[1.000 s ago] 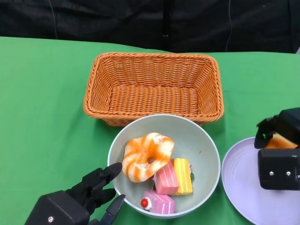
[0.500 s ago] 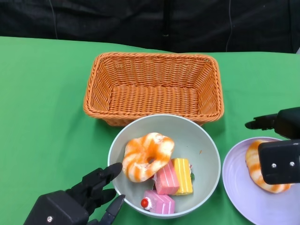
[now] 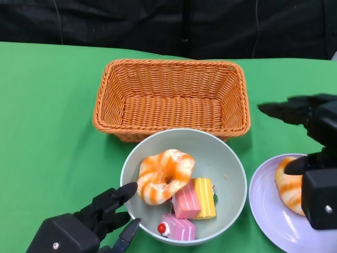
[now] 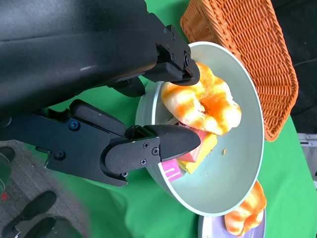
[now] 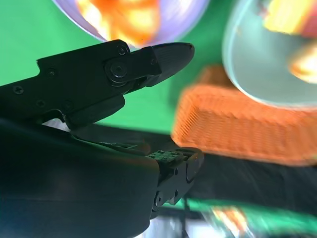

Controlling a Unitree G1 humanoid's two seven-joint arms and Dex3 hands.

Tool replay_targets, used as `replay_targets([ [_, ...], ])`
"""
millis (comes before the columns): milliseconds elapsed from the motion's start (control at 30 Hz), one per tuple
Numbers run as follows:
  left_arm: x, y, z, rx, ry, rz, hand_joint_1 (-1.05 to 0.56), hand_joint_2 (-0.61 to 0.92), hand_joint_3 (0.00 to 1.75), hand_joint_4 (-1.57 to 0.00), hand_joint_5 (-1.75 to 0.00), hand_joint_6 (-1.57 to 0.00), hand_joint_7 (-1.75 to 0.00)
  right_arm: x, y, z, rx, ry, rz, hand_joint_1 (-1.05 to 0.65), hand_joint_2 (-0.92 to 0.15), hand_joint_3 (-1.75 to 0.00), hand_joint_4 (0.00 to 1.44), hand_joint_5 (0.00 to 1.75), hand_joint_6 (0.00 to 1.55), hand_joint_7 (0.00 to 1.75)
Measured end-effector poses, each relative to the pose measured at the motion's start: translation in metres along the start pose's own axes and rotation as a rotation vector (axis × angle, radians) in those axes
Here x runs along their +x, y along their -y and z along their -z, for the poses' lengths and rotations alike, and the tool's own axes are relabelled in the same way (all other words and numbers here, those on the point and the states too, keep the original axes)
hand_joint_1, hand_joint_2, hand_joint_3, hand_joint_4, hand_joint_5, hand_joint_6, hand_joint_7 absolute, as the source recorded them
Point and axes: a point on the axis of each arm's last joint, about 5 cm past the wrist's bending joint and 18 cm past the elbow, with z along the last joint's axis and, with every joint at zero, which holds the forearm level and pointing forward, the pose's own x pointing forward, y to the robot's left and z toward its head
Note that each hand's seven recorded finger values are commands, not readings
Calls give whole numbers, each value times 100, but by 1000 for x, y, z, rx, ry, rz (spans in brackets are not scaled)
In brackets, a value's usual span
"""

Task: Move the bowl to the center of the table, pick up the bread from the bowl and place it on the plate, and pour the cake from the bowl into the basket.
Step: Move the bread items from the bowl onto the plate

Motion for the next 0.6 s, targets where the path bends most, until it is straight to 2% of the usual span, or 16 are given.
replay_targets([
  [333,1,0,-1,-1,6,0,-63,92,63,-14,-63,-35,-1,0,-1,-21,127,207,161,-49,-91,-1,40,18,35,7],
  [533,1,0,-1,14,2,-9,-63,92,64,-16,-64,-36,-1,5,-9,-28,158,302,192,-47,-91,0,44,24,40,9],
  [600,1,0,-1,16,5,-10,-63,92,64,-17,-64,-36,-1,9,-14,-30,171,331,194,-47,-90,0,41,35,43,10],
])
